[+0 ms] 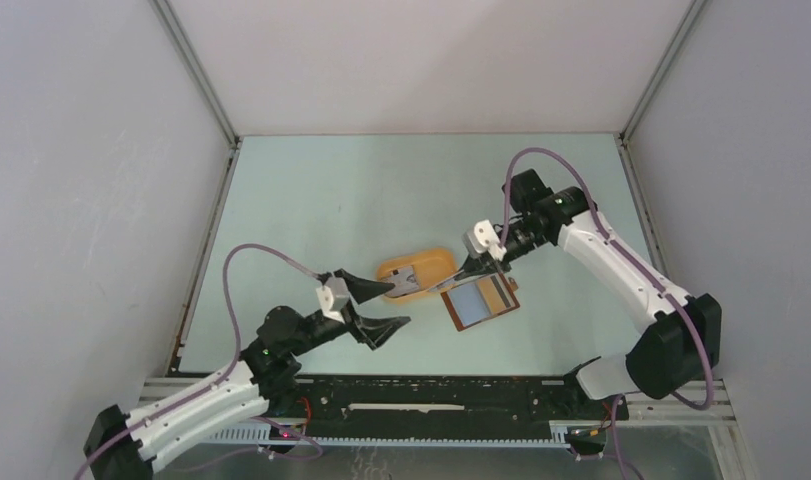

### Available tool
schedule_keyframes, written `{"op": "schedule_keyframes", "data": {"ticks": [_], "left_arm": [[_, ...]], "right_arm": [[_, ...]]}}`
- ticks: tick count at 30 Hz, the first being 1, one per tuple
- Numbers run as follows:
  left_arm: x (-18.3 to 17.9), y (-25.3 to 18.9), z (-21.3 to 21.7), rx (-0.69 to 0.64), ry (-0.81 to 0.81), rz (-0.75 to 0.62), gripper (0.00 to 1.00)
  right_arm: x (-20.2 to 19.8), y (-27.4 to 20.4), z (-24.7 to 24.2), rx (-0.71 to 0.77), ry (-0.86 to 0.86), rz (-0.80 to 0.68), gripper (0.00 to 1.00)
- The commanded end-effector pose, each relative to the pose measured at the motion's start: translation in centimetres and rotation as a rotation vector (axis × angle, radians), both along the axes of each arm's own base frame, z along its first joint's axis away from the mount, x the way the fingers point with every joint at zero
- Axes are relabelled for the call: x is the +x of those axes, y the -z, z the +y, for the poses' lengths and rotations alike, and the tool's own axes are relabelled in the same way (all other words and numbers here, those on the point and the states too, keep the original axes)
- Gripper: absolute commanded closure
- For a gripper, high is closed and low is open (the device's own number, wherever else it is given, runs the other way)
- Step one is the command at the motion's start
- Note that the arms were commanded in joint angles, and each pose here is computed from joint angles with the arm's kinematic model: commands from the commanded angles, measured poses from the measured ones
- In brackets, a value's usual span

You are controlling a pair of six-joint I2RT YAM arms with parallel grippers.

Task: Put the credit cards into the card holder
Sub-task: Pick up the credit card from the storage box.

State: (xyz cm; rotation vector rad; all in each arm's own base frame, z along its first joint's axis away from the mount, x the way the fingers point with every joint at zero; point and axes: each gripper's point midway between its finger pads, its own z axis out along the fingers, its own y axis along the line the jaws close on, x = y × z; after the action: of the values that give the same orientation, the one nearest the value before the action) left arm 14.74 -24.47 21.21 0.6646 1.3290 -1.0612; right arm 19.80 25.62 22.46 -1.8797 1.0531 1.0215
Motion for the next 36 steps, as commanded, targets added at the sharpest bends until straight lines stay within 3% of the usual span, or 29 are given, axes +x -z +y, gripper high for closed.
{"op": "schedule_keyframes", "data": {"ticks": [1,5,17,27,31,36], "left_arm": [[-0.4,-1.1,-1.4,0.119,-0.003,-0.293,0.20],[-0.9,-1.1,-2.9,0.190,0.015,-0.381,0.22],[-1.7,-1.9,-6.9,0.241,0.103,-0.421,0.29],[-3.7,-2.4,-8.4,0.161,0.227,-0.368,0.37],[-2.2,-2.0,-8.5,0.142,0.148,-0.307,0.46],[-1.6,-2.9,-8.4,0.024,0.102,-0.261,0.53]], "right_arm": [[-2.4,-0.6,-1.6,0.053,-0.126,-0.259,1.00],[-3.6,-0.8,-2.4,0.076,-0.152,-0.378,1.00],[-6.4,0.6,-3.9,0.093,-0.246,-0.455,1.00],[-5.4,0.5,-3.3,0.049,-0.040,-0.184,1.00],[-5.3,0.0,-2.8,0.047,0.042,-0.031,1.00],[-4.3,-1.1,-1.9,0.056,0.156,0.166,1.00]]}}
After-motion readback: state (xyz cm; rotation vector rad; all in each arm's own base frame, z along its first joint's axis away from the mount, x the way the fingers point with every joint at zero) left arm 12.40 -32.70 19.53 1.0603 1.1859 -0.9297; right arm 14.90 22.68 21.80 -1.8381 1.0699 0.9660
